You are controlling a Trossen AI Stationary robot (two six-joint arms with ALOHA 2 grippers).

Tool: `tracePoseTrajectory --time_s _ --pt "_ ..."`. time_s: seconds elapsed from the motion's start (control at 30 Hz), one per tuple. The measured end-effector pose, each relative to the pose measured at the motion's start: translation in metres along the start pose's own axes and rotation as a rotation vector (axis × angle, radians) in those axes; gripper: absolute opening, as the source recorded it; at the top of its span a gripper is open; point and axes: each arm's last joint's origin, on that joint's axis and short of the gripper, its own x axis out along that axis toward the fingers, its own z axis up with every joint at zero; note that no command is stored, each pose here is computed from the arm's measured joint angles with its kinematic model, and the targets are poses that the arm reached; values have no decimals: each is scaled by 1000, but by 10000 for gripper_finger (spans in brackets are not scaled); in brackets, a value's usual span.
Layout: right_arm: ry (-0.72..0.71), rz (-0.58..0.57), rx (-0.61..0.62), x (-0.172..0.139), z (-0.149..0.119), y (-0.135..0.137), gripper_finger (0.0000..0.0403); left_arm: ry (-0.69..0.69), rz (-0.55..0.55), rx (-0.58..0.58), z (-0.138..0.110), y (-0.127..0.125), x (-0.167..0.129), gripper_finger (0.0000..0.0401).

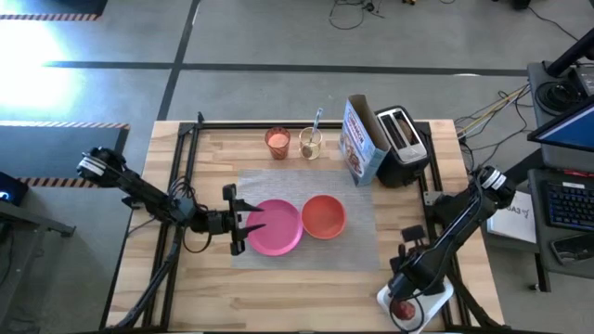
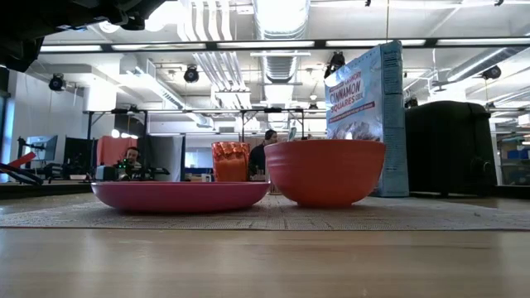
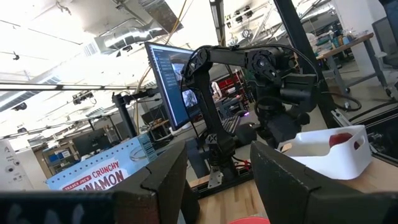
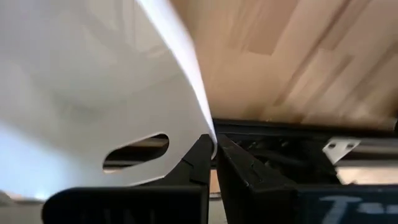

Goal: Arrange a breakfast setting
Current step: Move the white bin to the bottom right of the table

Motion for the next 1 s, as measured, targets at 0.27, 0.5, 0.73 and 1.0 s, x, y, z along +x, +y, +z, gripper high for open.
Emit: tracePoseTrajectory --time_s 0.27,0.5,0.73,1.0 --pt "-2 1 291 0 0 0 9 0 0 0 0 0 0 162" --pt "-35 37 425 0 4 3 9 0 0 0 0 0 0 162" --pt "-44 123 524 -7 9 7 9 0 0 0 0 0 0 162" --pt "-120 234 512 -32 12 15 8 0 0 0 0 0 0 162"
